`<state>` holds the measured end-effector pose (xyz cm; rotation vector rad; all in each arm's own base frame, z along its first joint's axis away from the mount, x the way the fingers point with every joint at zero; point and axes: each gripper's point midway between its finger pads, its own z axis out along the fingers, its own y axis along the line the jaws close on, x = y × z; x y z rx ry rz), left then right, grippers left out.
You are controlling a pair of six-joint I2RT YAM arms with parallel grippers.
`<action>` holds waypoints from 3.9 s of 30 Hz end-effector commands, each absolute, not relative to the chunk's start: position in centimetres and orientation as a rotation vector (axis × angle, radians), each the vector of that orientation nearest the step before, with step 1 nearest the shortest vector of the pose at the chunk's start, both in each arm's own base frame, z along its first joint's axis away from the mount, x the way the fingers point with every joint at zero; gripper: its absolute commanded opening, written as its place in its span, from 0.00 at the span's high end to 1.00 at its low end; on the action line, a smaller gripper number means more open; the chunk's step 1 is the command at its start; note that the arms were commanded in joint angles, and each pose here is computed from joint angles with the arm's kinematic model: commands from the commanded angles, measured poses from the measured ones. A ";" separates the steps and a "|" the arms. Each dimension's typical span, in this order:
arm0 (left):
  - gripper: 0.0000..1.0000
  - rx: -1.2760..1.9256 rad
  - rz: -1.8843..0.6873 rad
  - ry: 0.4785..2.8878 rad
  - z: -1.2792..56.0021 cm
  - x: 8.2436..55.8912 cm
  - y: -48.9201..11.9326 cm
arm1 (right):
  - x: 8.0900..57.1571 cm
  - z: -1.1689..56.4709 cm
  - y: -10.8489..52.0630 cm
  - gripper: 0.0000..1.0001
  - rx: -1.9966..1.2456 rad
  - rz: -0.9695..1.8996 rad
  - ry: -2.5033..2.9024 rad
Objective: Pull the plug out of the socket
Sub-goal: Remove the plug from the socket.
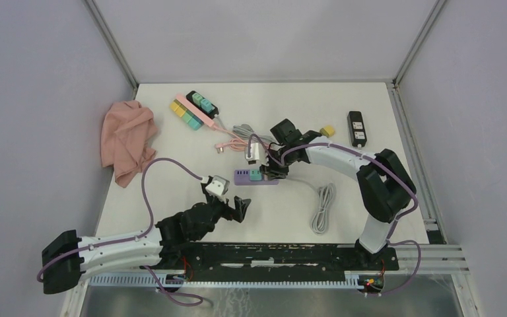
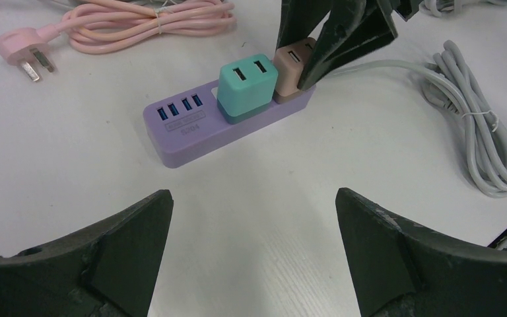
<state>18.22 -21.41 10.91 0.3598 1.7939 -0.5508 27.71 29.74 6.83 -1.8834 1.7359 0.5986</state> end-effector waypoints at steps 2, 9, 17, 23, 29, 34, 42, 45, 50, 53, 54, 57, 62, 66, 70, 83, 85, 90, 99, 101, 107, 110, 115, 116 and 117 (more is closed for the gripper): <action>0.00 0.333 -0.596 1.771 11.6 18.4 -22.0 | 27.8 7.4 29.8 0.75 -1.939 0.565 1.685; 0.01 0.514 -0.751 1.694 11.8 16.2 -24.6 | 22.3 9.8 26.2 0.91 -2.162 0.791 1.478; 0.01 0.610 -0.896 1.598 12.9 14.4 -26.5 | 17.3 8.6 20.7 0.92 -2.449 0.915 1.308; 0.01 0.626 -0.988 1.548 13.6 13.7 -27.8 | 15.8 8.5 19.7 0.91 -2.454 0.999 1.329; 0.00 0.687 -0.977 1.586 12.6 13.9 -29.5 | 16.9 8.5 19.8 0.91 -2.399 0.893 1.338; 0.02 0.717 -0.929 1.582 12.6 14.6 -30.3 | 17.0 8.3 19.7 0.90 -2.384 0.877 1.341; 0.02 0.787 -0.864 1.491 12.5 14.9 -30.4 | 17.1 8.2 19.6 0.90 -2.381 0.872 1.351; 0.02 0.813 -0.850 1.408 12.9 14.4 -30.2 | 17.2 8.2 19.6 0.90 -2.381 0.864 1.353; 0.02 0.879 -0.780 1.371 12.4 14.3 -30.6 | 17.2 8.3 19.6 0.90 -2.379 0.866 1.350; 0.02 0.912 -0.751 1.350 11.9 14.2 -30.9 | 17.2 8.2 19.7 0.90 -2.379 0.870 1.352; 0.02 0.924 -0.742 1.343 11.7 14.2 -30.9 | 17.2 8.2 19.6 0.89 -2.378 0.870 1.353; 0.02 0.967 -0.711 1.339 10.7 14.3 -31.2 | 17.2 8.2 19.7 0.89 -2.376 0.873 1.351; 0.02 1.021 -0.672 1.362 9.1 14.8 -32.3 | 17.1 8.2 19.8 0.89 -2.375 0.880 1.347; 0.03 1.043 -0.739 1.363 8.9 14.2 -33.9 | 17.0 8.2 19.8 0.89 -2.374 0.886 1.348; 0.04 1.014 -0.832 1.384 9.0 13.3 -34.8 | 17.0 8.2 19.8 0.89 -2.372 0.887 1.343; 0.21 0.989 -0.782 1.550 5.0 13.7 -36.0 | 17.0 8.2 19.9 0.89 -2.368 0.896 1.341; 0.23 0.988 -0.755 1.575 4.6 14.0 -35.9 | 17.0 8.2 19.9 0.89 -2.366 0.898 1.341; 0.33 0.986 -0.730 1.600 4.0 14.2 -35.7 | 16.9 8.2 19.9 0.89 -2.364 0.902 1.343; 0.92 1.014 -0.729 1.618 3.5 14.0 -35.9 | 16.6 8.3 20.3 0.89 -2.344 0.933 1.325; 0.97 1.021 -0.724 1.625 3.3 14.0 -35.8 | 16.1 8.5 20.6 0.89 -2.328 0.969 1.293; 0.97 1.038 -0.725 1.631 3.0 13.9 -36.1 | 14.7 9.4 22.2 0.96 -2.270 1.045 1.171; 0.97 1.037 -0.721 1.634 2.9 13.9 -36.0 | 15.0 9.3 22.4 0.98 -2.265 1.017 1.166; 0.97 1.022 -0.712 1.636 2.9 14.0 -35.6 | 16.4 9.8 21.5 0.99 -2.249 0.970 1.231; 0.97 1.019 -0.712 1.636 2.9 14.0 -35.5 | 16.5 9.9 21.2 0.99 -2.241 0.970 1.236; 0.97 1.013 -0.711 1.635 2.9 14.1 -35.4 | 16.6 9.9 20.9 1.00 -2.238 0.967 1.233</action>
